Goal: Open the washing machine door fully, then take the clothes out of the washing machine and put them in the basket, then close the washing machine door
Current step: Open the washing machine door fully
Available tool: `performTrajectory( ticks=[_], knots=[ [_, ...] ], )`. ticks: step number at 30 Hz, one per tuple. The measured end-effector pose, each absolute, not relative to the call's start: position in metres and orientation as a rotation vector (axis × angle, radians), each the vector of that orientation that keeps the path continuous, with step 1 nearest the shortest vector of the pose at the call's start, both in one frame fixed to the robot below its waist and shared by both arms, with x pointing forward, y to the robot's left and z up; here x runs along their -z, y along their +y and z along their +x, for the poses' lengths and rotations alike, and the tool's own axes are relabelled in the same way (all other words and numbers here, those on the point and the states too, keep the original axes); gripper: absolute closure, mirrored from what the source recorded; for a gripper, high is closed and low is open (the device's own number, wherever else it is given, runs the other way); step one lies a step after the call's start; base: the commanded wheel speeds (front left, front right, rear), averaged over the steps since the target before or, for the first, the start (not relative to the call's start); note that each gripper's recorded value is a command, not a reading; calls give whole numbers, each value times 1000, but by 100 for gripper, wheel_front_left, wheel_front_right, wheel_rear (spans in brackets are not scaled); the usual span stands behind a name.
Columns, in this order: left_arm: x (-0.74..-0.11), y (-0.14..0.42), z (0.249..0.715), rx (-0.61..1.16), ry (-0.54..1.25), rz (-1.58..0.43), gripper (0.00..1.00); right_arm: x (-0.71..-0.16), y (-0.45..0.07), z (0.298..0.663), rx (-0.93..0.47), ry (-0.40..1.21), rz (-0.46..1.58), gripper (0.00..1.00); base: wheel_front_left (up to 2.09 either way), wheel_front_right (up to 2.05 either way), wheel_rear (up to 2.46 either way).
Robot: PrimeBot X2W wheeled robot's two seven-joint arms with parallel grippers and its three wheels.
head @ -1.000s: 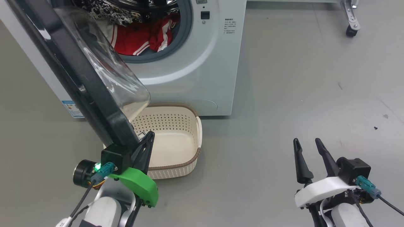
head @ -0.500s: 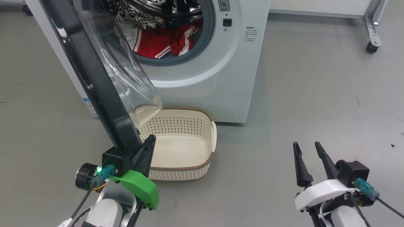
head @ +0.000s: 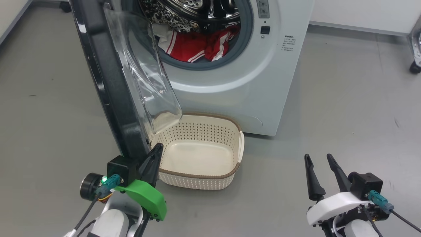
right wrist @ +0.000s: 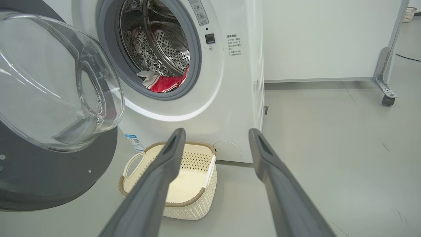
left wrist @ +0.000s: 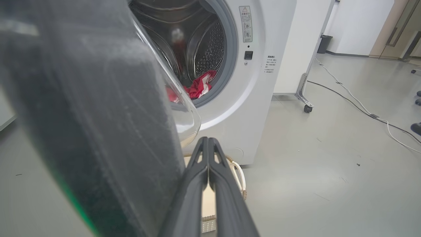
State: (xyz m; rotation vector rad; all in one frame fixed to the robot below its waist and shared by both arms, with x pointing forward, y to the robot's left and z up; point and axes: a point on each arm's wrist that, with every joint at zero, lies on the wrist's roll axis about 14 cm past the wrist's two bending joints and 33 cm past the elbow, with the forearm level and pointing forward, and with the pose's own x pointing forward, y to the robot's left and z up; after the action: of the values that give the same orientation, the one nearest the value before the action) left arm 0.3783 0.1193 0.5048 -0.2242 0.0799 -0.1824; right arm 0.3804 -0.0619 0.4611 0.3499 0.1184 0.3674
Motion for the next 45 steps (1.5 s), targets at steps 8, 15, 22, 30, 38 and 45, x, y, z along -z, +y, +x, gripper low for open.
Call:
performTrajectory(
  ticks=[8, 15, 22, 30, 38, 45],
  knots=[
    [-506, 140, 371, 112, 65, -239, 100, -462, -42, 381, -424, 126, 348, 0, 0, 0, 0],
    [-506, 157, 368, 58, 59, -249, 100, -458, -28, 380, -465, 145, 344, 0, 0, 0, 0],
    [-500, 175, 367, -5, 65, -255, 100, -451, -20, 381, -487, 169, 345, 0, 0, 0, 0],
    [-495, 199, 366, -91, 66, -270, 100, -443, -14, 382, -501, 193, 350, 0, 0, 0, 0],
    [-488, 241, 361, -216, 70, -266, 100, -432, -7, 383, -527, 224, 339, 0, 0, 0, 0],
    [-481, 271, 359, -307, 77, -260, 100, -420, -7, 389, -538, 249, 320, 0, 0, 0, 0]
  ],
)
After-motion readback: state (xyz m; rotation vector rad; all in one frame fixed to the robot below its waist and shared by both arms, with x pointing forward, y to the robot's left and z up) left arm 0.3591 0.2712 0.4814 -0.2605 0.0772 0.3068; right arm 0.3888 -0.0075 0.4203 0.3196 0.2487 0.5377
